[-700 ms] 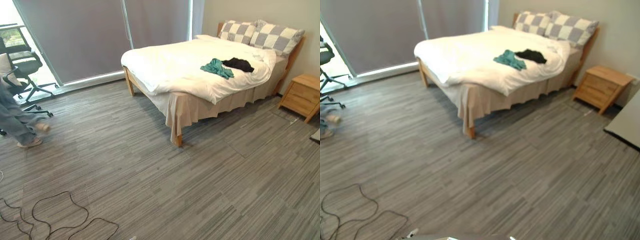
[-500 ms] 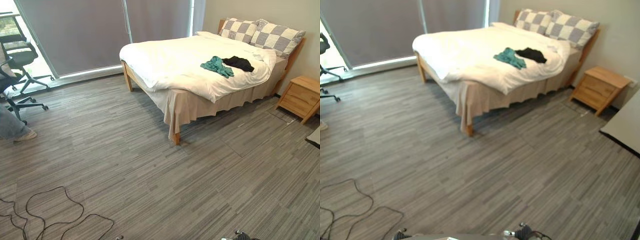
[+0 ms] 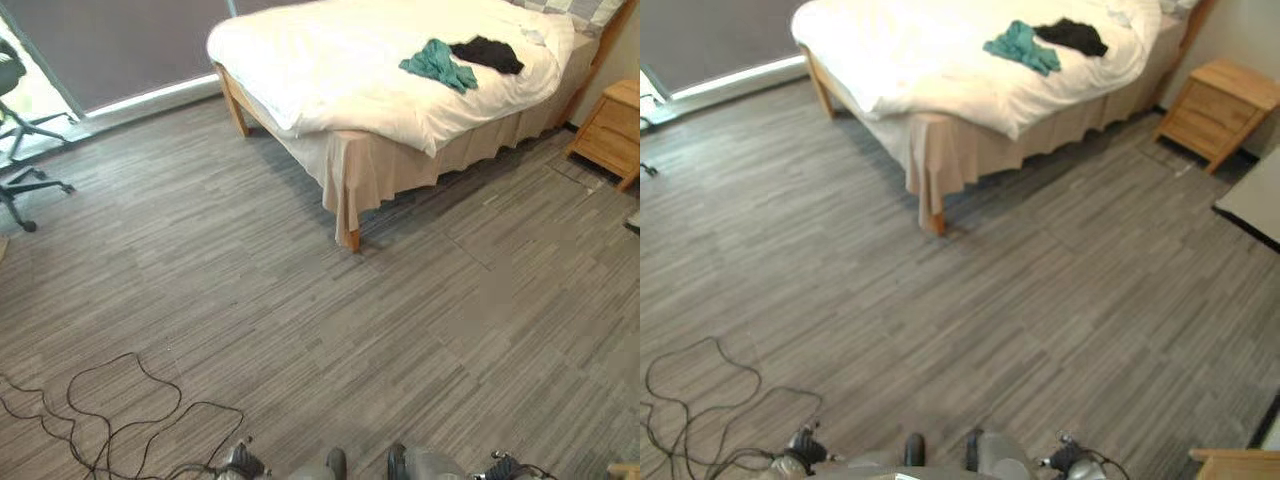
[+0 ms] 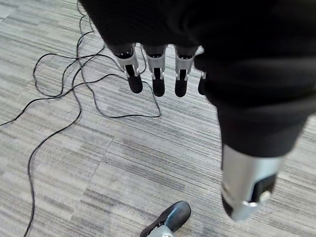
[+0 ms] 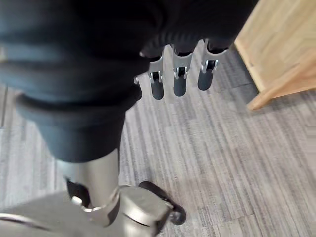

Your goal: Tidy up the quilt and then pick up the clothes from the bed and put them into the laundry hamper.

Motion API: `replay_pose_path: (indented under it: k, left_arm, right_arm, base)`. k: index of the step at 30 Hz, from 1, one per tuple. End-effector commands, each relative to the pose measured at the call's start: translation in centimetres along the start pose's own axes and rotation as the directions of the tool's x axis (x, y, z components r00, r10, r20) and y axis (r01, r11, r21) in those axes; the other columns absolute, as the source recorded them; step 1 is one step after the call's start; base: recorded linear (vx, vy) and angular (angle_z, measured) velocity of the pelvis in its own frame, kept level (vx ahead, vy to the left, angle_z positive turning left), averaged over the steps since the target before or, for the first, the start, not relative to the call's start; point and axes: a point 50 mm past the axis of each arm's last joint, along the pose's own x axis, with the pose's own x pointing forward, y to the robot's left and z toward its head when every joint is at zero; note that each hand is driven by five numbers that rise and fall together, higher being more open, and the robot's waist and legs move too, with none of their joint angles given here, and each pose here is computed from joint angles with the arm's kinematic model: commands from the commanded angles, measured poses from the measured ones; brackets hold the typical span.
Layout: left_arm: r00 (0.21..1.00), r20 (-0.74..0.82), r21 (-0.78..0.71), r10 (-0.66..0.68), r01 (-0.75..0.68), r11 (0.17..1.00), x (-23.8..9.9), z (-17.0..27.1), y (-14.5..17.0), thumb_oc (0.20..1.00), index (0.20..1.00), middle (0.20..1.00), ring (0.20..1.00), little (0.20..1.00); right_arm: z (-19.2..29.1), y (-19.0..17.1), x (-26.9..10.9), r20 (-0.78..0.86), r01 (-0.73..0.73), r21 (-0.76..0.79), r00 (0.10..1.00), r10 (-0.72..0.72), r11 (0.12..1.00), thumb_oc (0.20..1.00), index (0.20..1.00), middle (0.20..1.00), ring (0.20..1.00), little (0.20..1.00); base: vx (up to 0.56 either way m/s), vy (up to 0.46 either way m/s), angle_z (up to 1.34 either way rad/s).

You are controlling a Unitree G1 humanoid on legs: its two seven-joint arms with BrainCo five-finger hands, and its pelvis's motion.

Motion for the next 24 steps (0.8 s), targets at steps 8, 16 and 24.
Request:
replay_pose_path:
  k: [8,16,24]
  left_arm:
    - [1.0,-0.028,0.026,-0.005,0.006,1.0,-0.3,-1.4,-0.8,1.0,1.0,1.0,1.0,1.0]
    - [0.997,0.047,-0.085,0.062,-0.057,0.995,0.0,1.1,0.3,1.0,1.0,1.0,1.0,1.0]
    - [0.995,-0.034,-0.127,0.098,-0.101,0.987,-0.1,-0.4,-0.1,1.0,1.0,1.0,1.0,1.0]
  right_arm:
    - [-1.2,0.8,-0.3,-0.027,0.008,0.096,1.0,-0.005,0.995,1.0,1.0,1.0,1.0,1.0]
    - [-0.3,-1.8,0.1,0.009,0.086,0.072,0.996,-0.087,0.994,1.0,1.0,1.0,1.0,1.0]
    - [2.9,-2.5,0.2,0.107,0.109,0.069,0.988,-0.115,0.992,1.0,1.0,1.0,1.0,1.0]
  base:
    - [0.46,-0.108,-0.12]
    - [0.49,-0.15,-0.27]
    - [0.49,0.066,-0.59]
